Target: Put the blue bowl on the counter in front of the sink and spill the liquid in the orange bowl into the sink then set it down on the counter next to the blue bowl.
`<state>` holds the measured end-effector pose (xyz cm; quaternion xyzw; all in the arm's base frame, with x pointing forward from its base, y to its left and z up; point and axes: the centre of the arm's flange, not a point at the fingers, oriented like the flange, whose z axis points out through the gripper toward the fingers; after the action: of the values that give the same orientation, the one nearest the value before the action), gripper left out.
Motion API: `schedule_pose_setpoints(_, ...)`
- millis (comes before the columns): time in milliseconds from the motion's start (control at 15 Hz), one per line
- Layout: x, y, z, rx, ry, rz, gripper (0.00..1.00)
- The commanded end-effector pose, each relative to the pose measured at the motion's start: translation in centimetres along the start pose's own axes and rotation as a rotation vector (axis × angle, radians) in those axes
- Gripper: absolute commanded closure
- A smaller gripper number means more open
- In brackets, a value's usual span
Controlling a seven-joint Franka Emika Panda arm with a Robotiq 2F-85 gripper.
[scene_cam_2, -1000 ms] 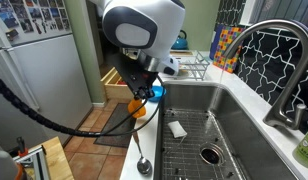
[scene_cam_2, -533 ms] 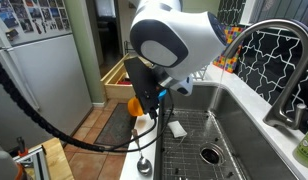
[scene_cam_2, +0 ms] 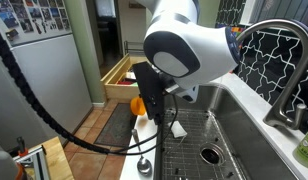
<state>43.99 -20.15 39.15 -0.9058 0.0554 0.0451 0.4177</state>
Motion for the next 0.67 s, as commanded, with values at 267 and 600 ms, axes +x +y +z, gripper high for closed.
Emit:
schedule_pose_setpoints(267, 2.1, 8.5, -2.1, 0.408, -0.048, 0.063, 1.0)
schedule_pose_setpoints(600, 3.4, 12.3, -0.7, 0.609, -0.056, 0.157, 1.0)
